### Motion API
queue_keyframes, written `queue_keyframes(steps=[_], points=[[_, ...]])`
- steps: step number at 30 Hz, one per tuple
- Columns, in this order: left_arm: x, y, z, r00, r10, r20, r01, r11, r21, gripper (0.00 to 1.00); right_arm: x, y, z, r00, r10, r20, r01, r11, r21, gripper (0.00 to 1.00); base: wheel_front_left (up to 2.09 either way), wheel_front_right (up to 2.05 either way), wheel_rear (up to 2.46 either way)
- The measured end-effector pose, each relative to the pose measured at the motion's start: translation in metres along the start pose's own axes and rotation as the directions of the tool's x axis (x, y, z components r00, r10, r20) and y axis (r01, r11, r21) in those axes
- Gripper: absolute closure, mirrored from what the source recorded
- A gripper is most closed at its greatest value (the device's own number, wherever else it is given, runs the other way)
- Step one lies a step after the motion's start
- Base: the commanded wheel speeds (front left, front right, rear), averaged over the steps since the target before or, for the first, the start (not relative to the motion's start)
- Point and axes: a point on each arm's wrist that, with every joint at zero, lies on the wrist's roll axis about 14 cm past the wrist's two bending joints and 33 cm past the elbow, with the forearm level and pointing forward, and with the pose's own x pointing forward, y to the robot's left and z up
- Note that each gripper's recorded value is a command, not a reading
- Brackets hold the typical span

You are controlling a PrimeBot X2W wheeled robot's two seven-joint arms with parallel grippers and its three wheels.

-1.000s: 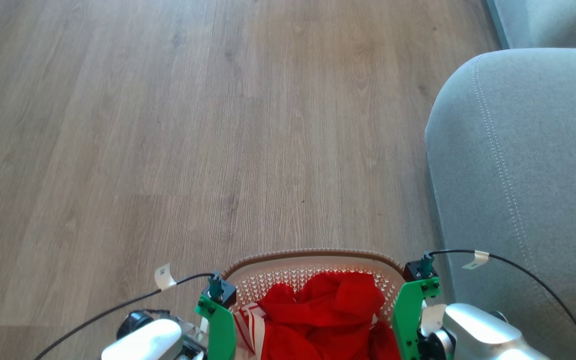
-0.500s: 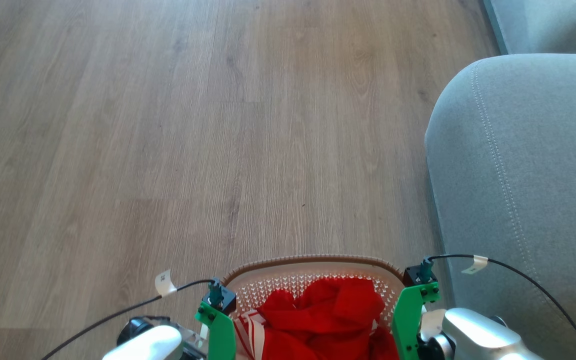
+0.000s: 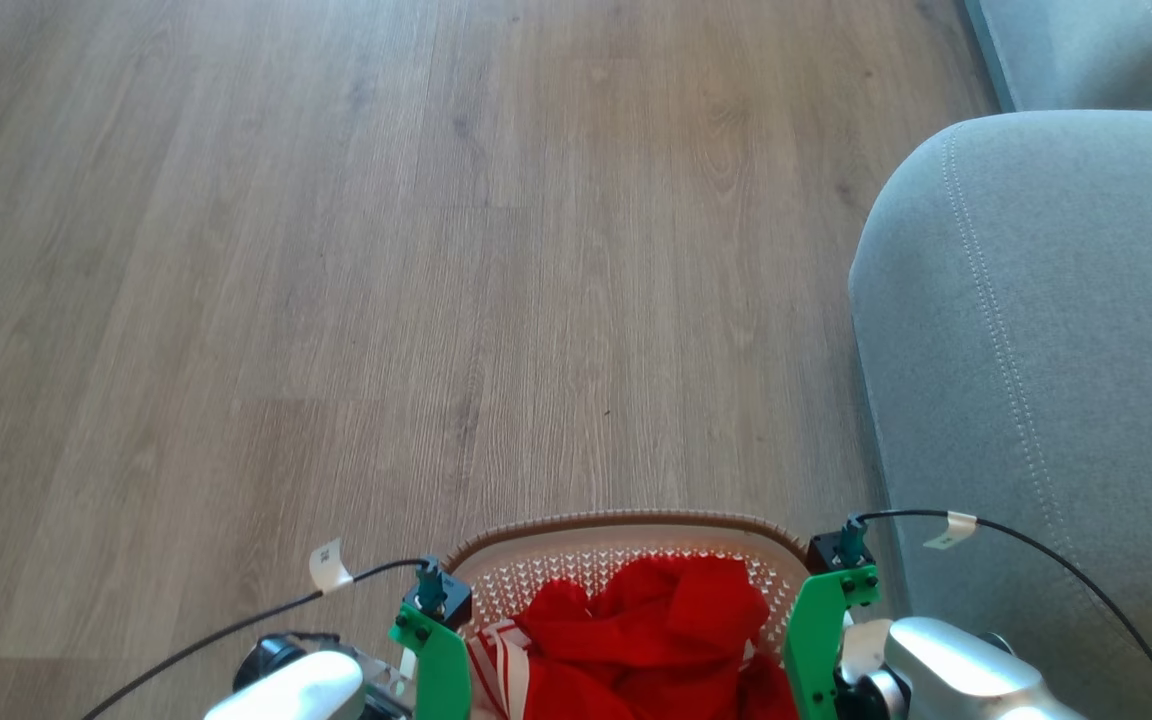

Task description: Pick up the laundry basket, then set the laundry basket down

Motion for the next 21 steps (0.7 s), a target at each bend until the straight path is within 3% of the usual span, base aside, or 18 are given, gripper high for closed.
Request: queue_keyframes(steps=[21], points=[[-0.0010,0.0003,0.0006,1.000,0.006,0.008,-0.006,1.000,0.003,1.00,-0.0014,0.0008,0.0002,1.000,-0.002,0.006,0.002,1.000,-0.005,1.00,0.00,0.00,0.00]])
